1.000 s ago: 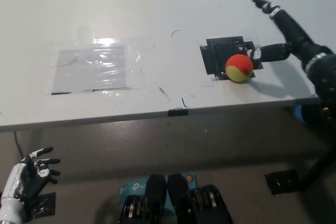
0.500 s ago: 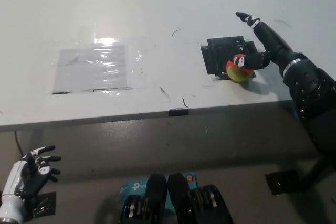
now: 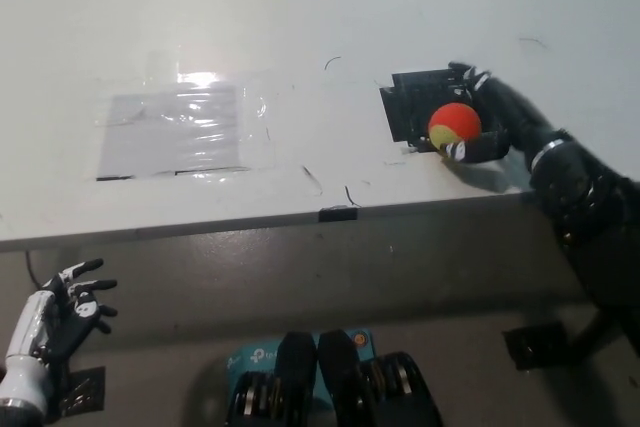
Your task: The robot uses right hand to squeeze a small tennis ball placed on the black area of the table
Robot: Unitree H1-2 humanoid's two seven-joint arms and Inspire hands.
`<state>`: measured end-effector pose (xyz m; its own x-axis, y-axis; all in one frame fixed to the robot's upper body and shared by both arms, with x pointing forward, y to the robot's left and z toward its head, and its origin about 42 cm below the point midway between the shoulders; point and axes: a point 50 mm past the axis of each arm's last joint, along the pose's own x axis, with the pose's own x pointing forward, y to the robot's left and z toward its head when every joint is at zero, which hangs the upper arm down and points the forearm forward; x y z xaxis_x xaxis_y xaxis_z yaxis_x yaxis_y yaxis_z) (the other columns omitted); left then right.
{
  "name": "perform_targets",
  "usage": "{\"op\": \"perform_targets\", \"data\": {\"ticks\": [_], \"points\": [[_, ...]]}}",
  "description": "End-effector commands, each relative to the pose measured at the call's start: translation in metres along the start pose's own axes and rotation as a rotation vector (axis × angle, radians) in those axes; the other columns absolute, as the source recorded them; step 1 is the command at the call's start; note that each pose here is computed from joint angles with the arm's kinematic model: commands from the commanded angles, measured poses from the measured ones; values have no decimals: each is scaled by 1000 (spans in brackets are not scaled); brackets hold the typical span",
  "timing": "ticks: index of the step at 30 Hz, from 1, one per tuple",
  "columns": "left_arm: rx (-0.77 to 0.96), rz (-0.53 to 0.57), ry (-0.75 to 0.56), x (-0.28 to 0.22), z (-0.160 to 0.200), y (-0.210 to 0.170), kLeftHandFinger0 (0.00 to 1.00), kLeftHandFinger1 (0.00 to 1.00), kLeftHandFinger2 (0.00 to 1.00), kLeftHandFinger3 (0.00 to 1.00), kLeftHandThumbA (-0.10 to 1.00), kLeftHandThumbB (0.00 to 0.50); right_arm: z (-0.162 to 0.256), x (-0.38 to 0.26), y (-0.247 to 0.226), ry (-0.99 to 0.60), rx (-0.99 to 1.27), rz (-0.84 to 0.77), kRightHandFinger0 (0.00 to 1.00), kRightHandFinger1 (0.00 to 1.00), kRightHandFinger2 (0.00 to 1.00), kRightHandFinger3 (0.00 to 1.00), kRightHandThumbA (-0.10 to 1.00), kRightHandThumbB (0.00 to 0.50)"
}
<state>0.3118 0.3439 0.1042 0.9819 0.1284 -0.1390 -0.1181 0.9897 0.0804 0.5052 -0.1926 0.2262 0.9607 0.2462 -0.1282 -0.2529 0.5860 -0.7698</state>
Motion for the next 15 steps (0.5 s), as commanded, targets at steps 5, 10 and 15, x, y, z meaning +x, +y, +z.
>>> {"op": "perform_targets", "data": {"ticks": [5, 10, 15], "points": [[26, -15, -78, 8, 20, 4, 388, 437, 595, 710, -100, 1, 32, 9, 6, -103, -40, -24, 1000, 1000, 1000, 1000, 786, 500], [24, -10, -75, 10, 23, 3, 405, 450, 612, 733, -79, 0, 38, 12, 7, -106, -39, -16, 1000, 1000, 1000, 1000, 763, 500], [20, -10, -88, 15, 26, 1, 377, 432, 593, 720, -58, 0, 31, 13, 0, -86, -39, -4, 1000, 1000, 1000, 1000, 590, 431]]}}
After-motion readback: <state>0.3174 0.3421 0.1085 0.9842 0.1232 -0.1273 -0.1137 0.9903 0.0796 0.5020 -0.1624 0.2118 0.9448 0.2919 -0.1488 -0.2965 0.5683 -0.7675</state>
